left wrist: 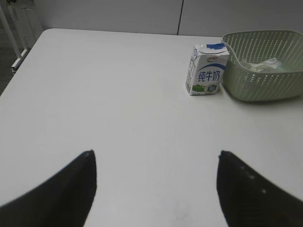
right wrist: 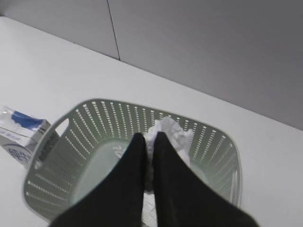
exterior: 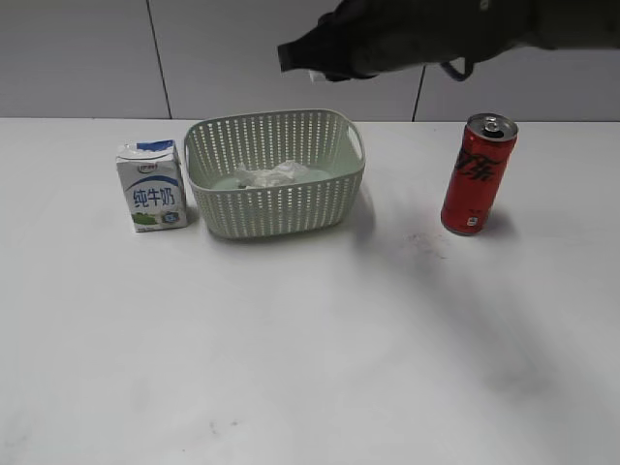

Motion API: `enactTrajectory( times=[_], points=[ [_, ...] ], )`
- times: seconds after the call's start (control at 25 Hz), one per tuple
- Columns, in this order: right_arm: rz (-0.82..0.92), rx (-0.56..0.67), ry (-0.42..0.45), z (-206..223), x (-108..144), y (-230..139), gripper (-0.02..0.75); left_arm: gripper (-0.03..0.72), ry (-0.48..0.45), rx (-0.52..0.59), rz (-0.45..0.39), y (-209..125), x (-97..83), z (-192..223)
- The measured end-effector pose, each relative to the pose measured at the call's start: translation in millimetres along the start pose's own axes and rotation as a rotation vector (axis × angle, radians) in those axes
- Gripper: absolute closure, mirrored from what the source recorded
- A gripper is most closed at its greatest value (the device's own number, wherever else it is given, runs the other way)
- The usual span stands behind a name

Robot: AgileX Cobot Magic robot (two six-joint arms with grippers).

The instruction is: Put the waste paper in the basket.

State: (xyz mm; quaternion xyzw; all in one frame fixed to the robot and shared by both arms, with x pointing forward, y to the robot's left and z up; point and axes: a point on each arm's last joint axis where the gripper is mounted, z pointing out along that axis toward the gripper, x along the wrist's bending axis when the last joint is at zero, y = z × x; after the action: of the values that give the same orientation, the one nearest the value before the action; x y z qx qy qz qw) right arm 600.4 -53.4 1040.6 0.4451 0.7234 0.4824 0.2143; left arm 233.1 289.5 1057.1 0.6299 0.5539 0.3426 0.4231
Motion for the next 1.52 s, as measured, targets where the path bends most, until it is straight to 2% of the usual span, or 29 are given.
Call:
enactTrajectory(
  times=[0.12,0.24,0.32,0.36,0.4,0.6,0.72,0.92,1.08,1.28,1.52],
  points=[
    [-0.026,0.078,-0.004,30,-2,-14,0.666,0.102,0.0,0.0,0.0,0,0.0,0],
    [-0.019,0.166,-0.002,52,-2,-25,0.426,0.102,0.0,0.0,0.0,0,0.0,0],
    [0.008,0.218,0.003,62,-1,-29,0.223,0.102,0.0,0.0,0.001,0,0.0,0],
    [0.012,0.247,0.006,64,-1,-30,0.154,0.102,0.0,0.0,0.001,0,0.0,0],
    [0.009,0.265,0.01,65,0,-28,0.125,0.102,0.0,0.0,0.001,0,0.0,0],
    [-0.031,0.386,0.022,57,1,-11,0.13,0.102,0.0,0.0,0.0,0,0.0,0],
    [-0.044,0.488,0.031,45,-12,10,0.141,0.102,0.0,0.0,0.0,0,0.0,0],
    [0.027,0.609,-0.018,20,-64,39,0.144,0.102,0.0,0.0,0.0,0,0.0,0],
    [0.047,0.674,-0.12,4,-109,42,0.144,0.102,0.0,0.0,0.0,0,0.0,0],
    [0.073,0.669,-0.245,-22,-158,48,0.145,0.102,0.0,0.0,0.0,0,0.0,0],
    [0.158,0.68,-0.334,-75,-194,43,0.145,0.102,0.0,0.0,0.001,0,0.0,0]
  ],
)
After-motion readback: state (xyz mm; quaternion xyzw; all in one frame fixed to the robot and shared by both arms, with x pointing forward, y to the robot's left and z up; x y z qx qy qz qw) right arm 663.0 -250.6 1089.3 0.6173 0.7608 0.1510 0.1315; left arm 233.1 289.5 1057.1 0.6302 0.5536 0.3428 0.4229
